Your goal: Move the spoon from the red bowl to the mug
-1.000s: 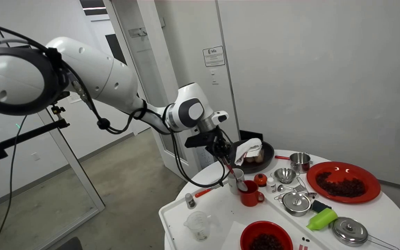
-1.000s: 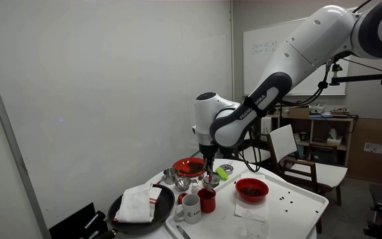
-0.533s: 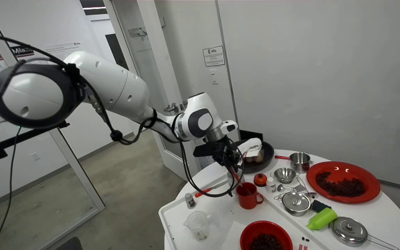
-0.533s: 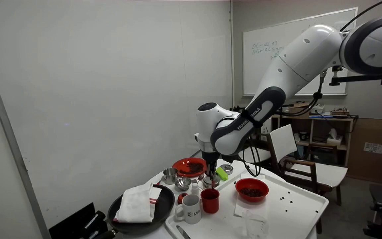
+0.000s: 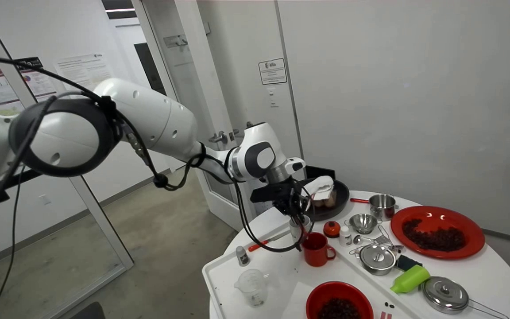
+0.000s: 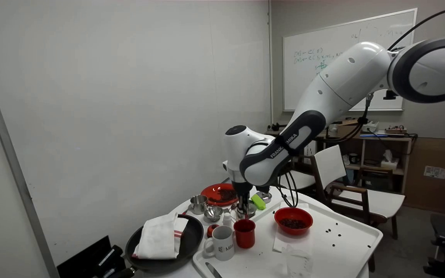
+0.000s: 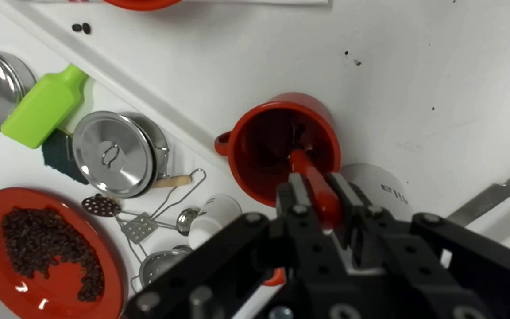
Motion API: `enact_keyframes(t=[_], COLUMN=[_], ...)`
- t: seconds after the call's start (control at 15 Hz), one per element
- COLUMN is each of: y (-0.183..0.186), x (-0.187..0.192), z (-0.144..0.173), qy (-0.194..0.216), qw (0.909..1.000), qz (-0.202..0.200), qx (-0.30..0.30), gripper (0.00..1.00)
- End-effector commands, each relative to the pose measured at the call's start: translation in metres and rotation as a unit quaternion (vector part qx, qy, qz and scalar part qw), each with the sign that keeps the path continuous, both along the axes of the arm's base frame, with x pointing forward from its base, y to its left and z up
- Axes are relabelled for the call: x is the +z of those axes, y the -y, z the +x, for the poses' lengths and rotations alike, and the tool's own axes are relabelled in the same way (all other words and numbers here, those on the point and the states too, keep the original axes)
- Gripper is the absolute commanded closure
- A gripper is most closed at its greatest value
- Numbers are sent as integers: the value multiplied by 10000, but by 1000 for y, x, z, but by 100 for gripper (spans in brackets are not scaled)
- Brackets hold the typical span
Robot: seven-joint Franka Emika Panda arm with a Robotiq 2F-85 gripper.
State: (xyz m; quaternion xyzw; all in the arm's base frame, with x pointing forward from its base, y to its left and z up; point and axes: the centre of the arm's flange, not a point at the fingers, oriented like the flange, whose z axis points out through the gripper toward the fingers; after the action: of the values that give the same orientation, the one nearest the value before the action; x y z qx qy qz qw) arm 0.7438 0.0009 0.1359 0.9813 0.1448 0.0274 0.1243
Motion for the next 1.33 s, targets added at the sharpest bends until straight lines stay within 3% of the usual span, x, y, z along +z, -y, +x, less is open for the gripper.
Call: enact_keyframes(t=[0.0,0.4,0.47,0.6,1.07,1.27], y=[-3,-6,-7,-6,-4,-4], x=[-35,-42,-41,-40,-40,-23], z=[28,35,36,37,30,23], qy=[-382,-559,-574,-584,-492,-378], qw=[9991,9975,9974,9973,9982,9988], qz=[-182,-411,-424,-433,-331,-296], qx=[83,100,89,85,111,79], gripper=[91,88,59,53,2,0])
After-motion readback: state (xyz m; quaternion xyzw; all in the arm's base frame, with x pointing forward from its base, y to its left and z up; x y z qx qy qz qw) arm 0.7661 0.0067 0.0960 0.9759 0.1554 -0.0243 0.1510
